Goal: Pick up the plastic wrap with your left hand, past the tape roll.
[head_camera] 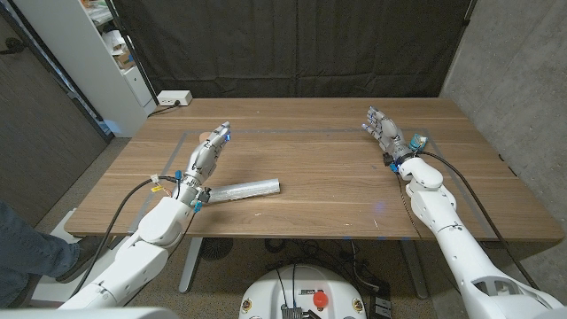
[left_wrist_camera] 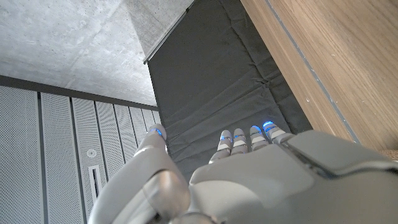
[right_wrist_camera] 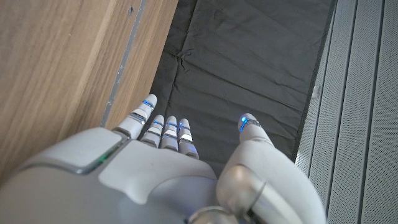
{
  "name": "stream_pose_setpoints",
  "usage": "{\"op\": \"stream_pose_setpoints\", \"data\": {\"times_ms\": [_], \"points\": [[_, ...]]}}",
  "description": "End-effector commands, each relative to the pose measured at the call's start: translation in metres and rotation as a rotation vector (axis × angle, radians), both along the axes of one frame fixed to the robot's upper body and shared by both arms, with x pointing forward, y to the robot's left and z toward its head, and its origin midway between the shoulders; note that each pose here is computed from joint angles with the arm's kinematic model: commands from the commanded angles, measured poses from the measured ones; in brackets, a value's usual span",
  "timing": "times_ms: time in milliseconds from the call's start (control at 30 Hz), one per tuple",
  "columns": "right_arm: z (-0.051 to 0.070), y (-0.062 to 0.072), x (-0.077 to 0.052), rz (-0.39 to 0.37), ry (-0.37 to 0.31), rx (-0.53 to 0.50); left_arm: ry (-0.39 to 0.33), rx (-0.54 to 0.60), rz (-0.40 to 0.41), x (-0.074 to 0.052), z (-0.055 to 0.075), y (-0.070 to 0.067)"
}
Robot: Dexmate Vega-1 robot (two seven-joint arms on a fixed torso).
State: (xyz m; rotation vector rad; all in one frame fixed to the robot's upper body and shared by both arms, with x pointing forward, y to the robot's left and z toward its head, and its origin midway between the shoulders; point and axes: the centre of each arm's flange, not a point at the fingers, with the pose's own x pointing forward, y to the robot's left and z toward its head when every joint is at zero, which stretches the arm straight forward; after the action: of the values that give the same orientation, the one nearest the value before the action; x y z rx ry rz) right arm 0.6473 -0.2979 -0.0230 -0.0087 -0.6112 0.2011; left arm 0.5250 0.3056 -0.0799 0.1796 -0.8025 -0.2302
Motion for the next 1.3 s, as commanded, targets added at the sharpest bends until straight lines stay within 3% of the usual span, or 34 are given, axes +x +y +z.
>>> {"op": "stream_pose_setpoints", "data": {"times_ms": [33, 400, 833, 1300], "points": [[-0.002, -0.005, -0.004, -0.007, -0.002, 0.003, -0.027, 0.013, 0.022, -0.017, -0.004, 0.002], [-0.002, -0.006, -0.005, -0.008, -0.017, 0.02, -0.043, 0.002, 0.058, -0.025, -0.008, 0.005], [0.002, -0.007, -0.008, -0.009, -0.023, 0.016, -0.093, 0.048, 0.185, -0.037, -0.017, 0.002], [0.004, -0.005, -0.008, -0.004, -0.036, 0.025, -0.105, 0.052, 0.222, -0.052, -0.029, 0.002]]}}
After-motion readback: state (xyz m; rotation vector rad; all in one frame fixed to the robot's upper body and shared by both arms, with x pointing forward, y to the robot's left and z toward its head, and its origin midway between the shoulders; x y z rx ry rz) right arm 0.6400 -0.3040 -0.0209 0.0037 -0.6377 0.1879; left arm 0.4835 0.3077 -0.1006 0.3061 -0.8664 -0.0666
